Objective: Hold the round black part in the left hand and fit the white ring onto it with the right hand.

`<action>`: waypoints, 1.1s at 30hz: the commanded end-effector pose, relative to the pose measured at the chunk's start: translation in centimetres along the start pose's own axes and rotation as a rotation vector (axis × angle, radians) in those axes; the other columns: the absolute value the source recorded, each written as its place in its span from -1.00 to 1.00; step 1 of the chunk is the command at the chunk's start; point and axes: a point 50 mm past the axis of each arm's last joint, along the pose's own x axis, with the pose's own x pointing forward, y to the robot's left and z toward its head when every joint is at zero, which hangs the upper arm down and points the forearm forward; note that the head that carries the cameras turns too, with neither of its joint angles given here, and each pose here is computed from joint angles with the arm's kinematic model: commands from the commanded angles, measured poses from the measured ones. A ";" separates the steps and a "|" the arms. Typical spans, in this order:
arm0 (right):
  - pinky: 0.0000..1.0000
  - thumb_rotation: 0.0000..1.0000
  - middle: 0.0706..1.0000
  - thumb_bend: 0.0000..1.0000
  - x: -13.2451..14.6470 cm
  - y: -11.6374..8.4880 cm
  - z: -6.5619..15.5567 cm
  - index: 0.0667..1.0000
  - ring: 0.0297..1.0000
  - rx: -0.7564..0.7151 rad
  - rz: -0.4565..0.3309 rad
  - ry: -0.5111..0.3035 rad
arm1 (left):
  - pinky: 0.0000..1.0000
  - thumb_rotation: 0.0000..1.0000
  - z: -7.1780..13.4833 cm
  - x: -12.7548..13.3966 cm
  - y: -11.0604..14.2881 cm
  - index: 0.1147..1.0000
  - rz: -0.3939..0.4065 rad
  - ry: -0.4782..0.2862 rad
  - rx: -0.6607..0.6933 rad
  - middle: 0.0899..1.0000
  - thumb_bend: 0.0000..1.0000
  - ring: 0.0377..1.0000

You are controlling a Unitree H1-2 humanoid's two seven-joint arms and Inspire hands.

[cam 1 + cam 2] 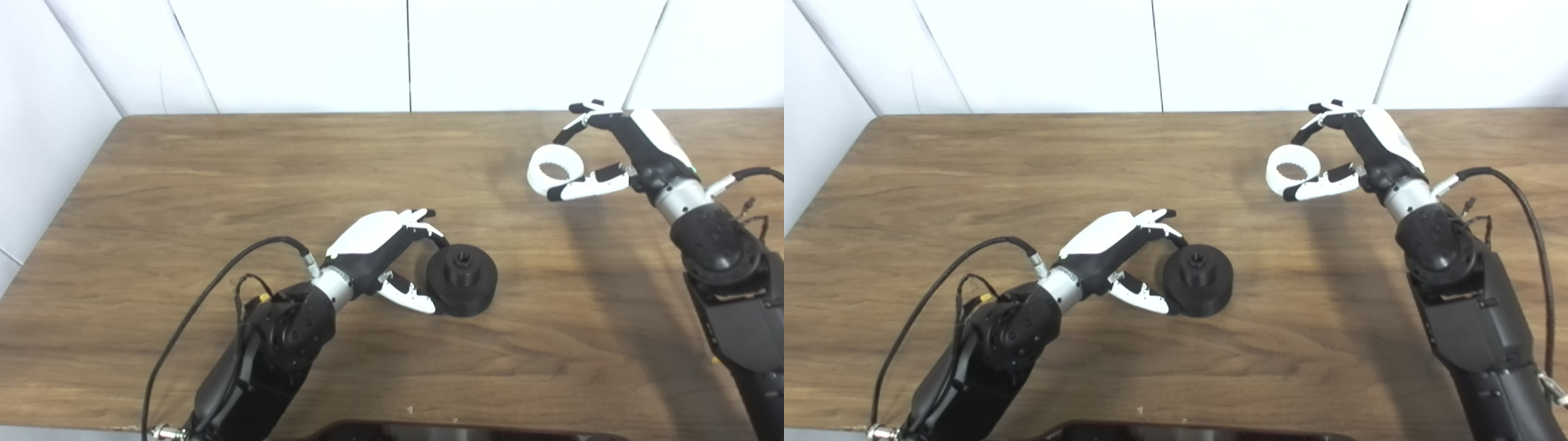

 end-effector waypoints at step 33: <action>0.85 -0.70 0.73 0.05 -6.0 -0.2 7.3 -0.09 0.95 0.040 0.072 -0.218 | 0.69 -0.45 0.5 0.6 -0.4 0.40 -0.052 -0.039 -0.008 0.98 0.67 1.00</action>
